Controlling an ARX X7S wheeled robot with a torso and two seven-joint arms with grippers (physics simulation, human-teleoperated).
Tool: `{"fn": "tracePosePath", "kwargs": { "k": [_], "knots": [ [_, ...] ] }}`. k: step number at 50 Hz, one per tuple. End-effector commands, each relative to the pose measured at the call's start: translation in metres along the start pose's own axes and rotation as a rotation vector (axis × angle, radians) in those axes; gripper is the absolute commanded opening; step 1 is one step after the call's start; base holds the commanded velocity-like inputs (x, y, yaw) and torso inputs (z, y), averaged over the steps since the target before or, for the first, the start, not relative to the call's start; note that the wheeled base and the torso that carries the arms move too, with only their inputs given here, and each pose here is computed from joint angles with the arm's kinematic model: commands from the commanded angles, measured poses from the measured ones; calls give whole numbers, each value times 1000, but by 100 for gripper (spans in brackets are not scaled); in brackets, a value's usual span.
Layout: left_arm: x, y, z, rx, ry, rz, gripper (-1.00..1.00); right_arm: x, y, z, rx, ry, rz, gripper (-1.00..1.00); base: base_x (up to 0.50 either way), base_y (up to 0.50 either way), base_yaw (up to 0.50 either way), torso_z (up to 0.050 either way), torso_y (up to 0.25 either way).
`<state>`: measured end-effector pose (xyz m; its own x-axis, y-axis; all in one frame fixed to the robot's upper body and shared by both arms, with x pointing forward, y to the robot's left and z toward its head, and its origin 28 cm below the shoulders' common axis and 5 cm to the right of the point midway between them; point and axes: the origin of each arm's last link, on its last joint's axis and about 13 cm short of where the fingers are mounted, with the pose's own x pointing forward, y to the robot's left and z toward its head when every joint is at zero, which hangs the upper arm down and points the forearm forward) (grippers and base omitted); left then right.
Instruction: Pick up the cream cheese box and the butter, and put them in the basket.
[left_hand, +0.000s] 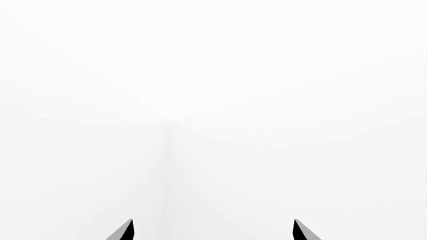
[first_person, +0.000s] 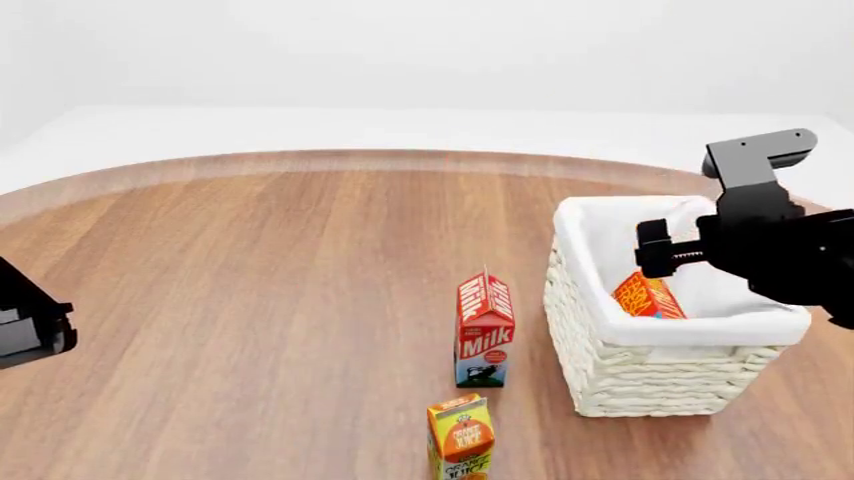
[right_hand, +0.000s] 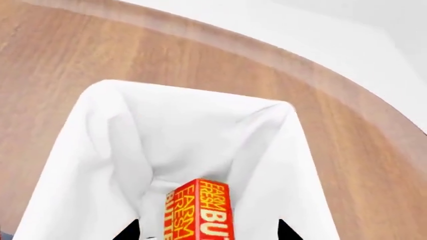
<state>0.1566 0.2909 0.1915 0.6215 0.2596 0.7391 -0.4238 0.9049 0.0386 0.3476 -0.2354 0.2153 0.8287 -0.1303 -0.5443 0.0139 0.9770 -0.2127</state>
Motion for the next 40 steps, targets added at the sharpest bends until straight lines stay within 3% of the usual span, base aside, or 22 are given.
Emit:
{"fn": "tracePosePath", "kwargs": {
  "k": [1, 7, 14, 18, 22, 24, 29, 31, 33, 34, 40],
  "knots": [
    [0, 2, 1, 9, -18, 0, 100, -10, 0, 15, -9, -63, 8, 100, 0, 0, 0, 0, 0],
    [0, 2, 1, 9, -20, 1, 100, -31, 4, 15, -36, -118, 37, 100, 0, 0, 0, 0, 0],
    [-1, 3, 1, 10, -20, 1, 100, -81, 14, 3, -87, -279, 72, 100, 0, 0, 0, 0, 0],
    [-1, 2, 1, 10, -21, -1, 100, -102, 18, -4, -69, -343, 95, 100, 0, 0, 0, 0, 0],
    [-1, 1, 2, 10, -21, -4, 100, -129, 23, -8, -12, -452, 71, 100, 0, 0, 0, 0, 0],
    [-1, 0, 2, 10, -22, -9, 100, -144, 25, -8, 106, -533, 74, 100, 0, 0, 0, 0, 0],
    [0, -3, 7, 6, -30, -24, 100, -163, 32, -23, 168, -692, 15, 100, 0, 0, 0, 0, 0],
    [2, -5, 9, 1, -35, -30, 100, -164, 33, -29, 105, -780, -87, 100, 0, 0, 0, 0, 0],
    [5, -10, 14, -15, -49, -40, 100, -168, 39, -37, 226, -792, -41, 100, 0, 0, 0, 0, 0],
    [6, -12, 16, -24, -55, -45, 100, -168, 40, -40, 203, -821, -47, 100, 0, 0, 0, 0, 0],
    [11, -26, 25, -64, -84, -79, 100, -172, 58, -51, 277, -950, 34, 100, 0, 0, 0, 0, 0]
  ]
}}
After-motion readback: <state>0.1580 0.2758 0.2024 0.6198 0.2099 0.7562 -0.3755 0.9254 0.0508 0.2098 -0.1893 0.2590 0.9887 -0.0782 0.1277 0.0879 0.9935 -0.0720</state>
